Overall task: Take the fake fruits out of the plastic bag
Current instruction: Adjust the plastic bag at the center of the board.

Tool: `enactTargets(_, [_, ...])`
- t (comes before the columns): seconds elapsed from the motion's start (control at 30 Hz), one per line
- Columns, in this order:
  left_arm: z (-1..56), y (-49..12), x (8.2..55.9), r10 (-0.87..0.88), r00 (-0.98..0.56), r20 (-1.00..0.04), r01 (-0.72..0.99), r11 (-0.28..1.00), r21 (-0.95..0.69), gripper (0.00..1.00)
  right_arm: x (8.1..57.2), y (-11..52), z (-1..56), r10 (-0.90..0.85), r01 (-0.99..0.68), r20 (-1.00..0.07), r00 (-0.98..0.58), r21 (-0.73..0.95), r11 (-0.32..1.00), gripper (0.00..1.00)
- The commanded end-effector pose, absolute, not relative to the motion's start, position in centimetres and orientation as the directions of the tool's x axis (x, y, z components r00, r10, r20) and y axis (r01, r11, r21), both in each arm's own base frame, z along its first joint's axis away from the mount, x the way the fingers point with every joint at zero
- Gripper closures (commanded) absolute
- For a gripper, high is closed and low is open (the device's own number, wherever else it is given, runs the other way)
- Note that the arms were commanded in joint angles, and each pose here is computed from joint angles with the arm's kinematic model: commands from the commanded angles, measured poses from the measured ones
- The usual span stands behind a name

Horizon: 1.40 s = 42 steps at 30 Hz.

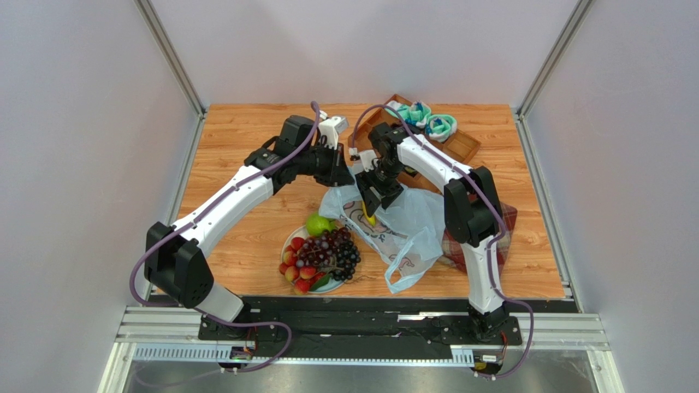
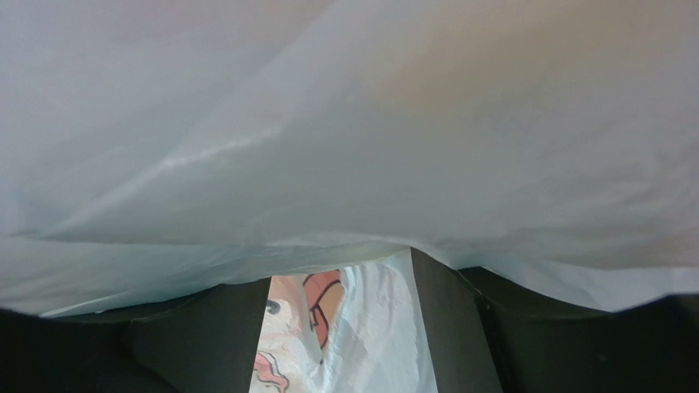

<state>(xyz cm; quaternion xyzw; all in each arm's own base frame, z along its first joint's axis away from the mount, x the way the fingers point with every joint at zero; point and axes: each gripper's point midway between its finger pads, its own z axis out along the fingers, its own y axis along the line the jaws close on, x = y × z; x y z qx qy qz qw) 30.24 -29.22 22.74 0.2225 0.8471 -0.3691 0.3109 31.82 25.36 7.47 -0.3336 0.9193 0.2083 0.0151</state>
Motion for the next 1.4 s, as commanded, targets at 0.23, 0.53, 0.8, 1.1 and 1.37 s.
enactTargets(0.23, [34.4,-32.3,34.4,0.067,-0.503,-0.862,0.751,0.527,-0.398,1.0,35.3,21.7,21.9,-0.486,-0.666,-0.546,-0.682,0.19,0.721,0.27])
enactTargets(0.53, [40.7,-34.2,34.7,0.015,-0.377,-0.926,0.835,0.439,-0.332,1.0,30.6,23.8,19.4,-0.457,-0.68,-0.531,-0.713,0.366,0.635,0.48])
enactTargets(0.8, [52.0,-39.1,33.0,-0.088,-0.007,-0.996,0.932,0.361,-0.038,1.0,29.1,25.6,17.8,-0.449,-0.633,-0.446,-0.774,0.523,0.572,0.59])
enactTargets(1.1, [48.8,-41.9,30.9,-0.055,-0.111,-0.992,0.943,0.311,-0.123,1.0,31.1,20.4,15.7,-0.294,-0.456,-0.36,-0.886,0.555,0.696,0.43])
enactTargets(1.37, [48.6,-42.5,28.8,-0.05,-0.139,-0.989,0.958,0.246,-0.147,1.0,28.3,12.1,14.4,-0.272,-0.389,-0.33,-0.904,0.369,0.844,0.44])
